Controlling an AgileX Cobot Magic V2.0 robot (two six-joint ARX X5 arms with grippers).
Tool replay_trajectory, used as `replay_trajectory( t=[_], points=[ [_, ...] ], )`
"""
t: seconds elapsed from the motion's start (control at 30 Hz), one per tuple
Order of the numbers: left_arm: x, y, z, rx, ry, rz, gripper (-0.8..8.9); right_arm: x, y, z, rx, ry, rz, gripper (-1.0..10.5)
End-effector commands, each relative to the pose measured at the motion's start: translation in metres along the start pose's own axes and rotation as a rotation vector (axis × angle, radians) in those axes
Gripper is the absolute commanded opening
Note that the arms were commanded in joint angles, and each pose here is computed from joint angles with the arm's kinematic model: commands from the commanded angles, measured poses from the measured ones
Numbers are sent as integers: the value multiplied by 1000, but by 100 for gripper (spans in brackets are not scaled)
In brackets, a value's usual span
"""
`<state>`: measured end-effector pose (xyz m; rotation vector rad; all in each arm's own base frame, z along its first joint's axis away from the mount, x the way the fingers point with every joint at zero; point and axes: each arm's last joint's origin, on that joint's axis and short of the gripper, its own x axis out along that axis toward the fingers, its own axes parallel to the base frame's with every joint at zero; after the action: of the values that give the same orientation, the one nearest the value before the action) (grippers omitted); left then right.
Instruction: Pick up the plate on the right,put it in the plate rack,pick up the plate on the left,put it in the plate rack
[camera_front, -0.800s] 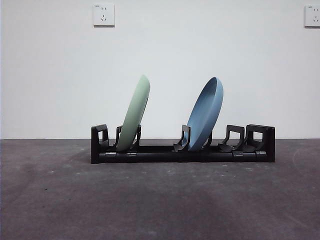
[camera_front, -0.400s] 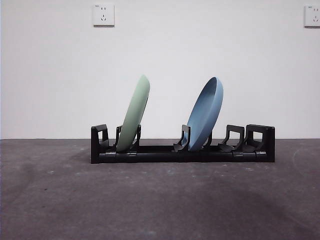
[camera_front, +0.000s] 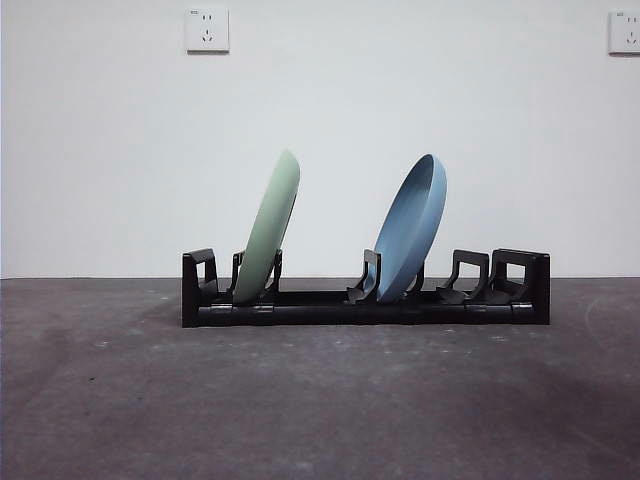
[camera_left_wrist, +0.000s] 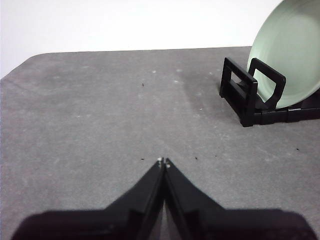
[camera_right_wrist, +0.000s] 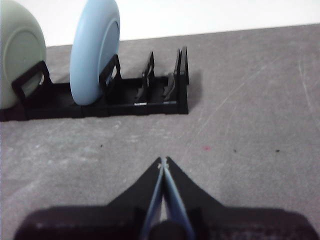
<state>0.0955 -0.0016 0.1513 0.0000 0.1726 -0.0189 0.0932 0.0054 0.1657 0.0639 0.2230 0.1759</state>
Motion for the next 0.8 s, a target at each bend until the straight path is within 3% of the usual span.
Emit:
replay_trajectory(
  t=[0.03,0.8],
  points=[
    [1,0,-4,-5,11,3,-3,2,-1,-7,9,-8,-3,5],
    [1,0,-4,-5,11,3,-3,6,-1,-15,8,-47,5,5]
  ],
)
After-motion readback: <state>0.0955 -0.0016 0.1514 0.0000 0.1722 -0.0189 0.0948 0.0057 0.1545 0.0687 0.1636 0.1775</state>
